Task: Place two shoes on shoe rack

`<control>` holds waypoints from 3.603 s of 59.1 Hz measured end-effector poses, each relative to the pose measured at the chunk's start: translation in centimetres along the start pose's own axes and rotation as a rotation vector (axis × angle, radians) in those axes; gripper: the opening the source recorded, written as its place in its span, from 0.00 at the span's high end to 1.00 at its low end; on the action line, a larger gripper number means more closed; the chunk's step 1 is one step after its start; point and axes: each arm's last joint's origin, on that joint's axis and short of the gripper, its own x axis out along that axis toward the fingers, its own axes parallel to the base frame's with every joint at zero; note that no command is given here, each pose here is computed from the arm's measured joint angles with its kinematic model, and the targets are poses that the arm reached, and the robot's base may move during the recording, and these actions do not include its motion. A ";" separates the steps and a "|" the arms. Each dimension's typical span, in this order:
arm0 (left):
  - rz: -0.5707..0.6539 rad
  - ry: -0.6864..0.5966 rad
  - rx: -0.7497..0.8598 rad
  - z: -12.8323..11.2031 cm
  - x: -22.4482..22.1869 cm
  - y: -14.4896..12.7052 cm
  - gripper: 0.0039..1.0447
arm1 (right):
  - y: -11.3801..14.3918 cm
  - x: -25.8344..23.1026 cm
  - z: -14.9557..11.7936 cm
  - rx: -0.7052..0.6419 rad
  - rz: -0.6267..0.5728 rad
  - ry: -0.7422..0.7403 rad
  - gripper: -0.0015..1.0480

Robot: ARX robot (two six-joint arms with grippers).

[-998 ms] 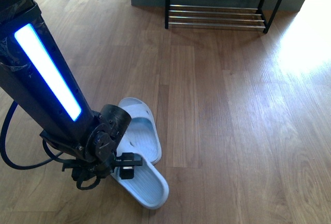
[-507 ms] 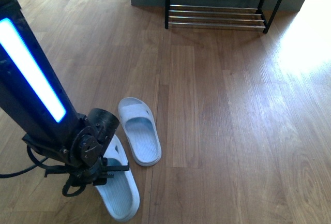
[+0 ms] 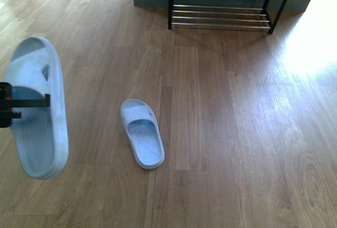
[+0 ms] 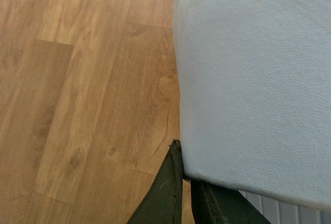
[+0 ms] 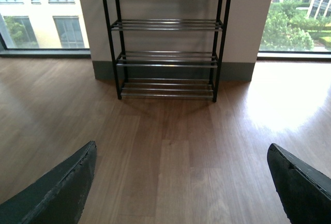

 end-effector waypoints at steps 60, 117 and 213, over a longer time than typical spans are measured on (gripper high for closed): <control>0.321 -0.331 -0.087 -5.5 -17.4 7.9 0.99 | 0.0 0.0 0.0 0.000 0.000 -0.001 0.09; 0.320 -0.330 -0.086 -5.5 -17.4 7.9 0.99 | 0.0 0.0 0.0 0.000 -0.002 -0.001 0.09; 0.320 -0.330 -0.087 -5.6 -17.4 7.9 0.99 | -1.4 14.1 -14.1 -0.511 0.293 0.660 0.09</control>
